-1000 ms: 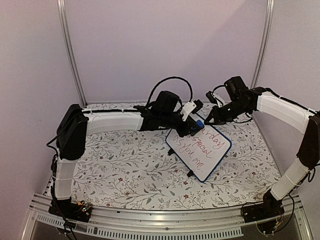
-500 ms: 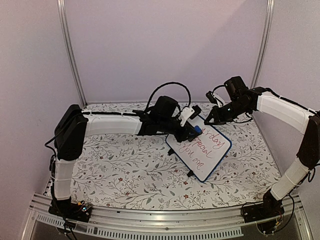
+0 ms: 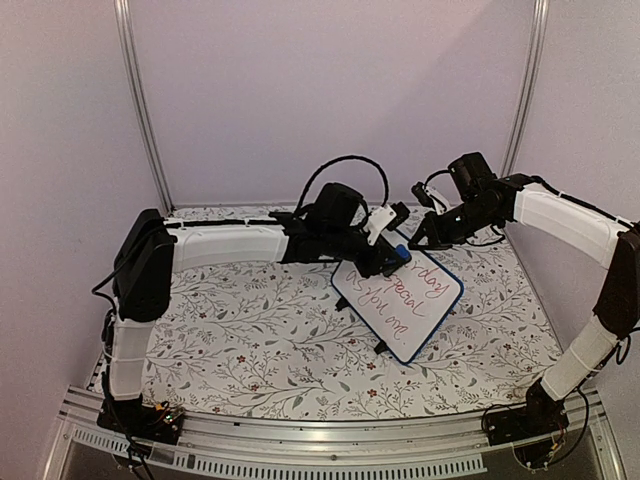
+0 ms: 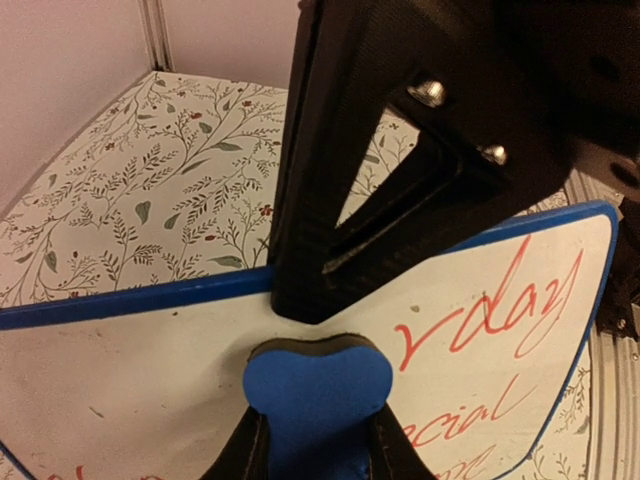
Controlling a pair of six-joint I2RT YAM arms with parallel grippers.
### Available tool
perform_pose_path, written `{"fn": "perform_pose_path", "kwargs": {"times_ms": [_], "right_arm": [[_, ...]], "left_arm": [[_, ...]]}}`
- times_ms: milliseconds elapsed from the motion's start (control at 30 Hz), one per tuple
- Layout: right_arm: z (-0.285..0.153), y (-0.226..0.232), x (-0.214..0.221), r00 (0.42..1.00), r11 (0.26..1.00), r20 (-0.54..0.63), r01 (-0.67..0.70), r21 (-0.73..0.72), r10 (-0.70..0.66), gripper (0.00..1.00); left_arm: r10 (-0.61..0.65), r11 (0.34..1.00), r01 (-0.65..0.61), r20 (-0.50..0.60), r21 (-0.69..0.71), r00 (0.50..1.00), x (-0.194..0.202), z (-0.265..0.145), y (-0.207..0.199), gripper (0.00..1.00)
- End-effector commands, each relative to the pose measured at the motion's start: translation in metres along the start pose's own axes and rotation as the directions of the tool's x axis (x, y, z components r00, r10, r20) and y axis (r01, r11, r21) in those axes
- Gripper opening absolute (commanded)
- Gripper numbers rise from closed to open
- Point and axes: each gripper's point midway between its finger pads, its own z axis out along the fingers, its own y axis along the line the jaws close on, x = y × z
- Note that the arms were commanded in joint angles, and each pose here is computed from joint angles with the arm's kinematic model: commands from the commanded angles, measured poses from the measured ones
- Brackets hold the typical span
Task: Erase the whiteboard
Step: Erase the whiteboard from the whiteboard stand.
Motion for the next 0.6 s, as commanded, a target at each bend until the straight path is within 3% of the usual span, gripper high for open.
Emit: {"fn": "perform_pose_path", "kwargs": {"times_ms": [0,300,567], "right_arm": [[0.009,0.037,0.018,0.996,0.987,-0.064,0.052,-0.152,-0.062,0.00],[0.010,0.037,0.018,0.996,0.987,-0.066,0.050,-0.153,-0.060,0.00],[0.009,0.037,0.018,0.996,0.987,-0.065,0.050,-0.151,-0.061,0.00]], "left_arm": [[-0.010,1.000,0.012,-0.086,0.024,0.996,0.043,0.022,-0.020,0.00],[-0.042,0.999,0.042,-0.147,-0.001,0.988,0.080,0.019,-0.019,0.00],[-0.019,1.000,0.019,-0.118,0.001,0.993,0.064,0.019,-0.018,0.00]]}}
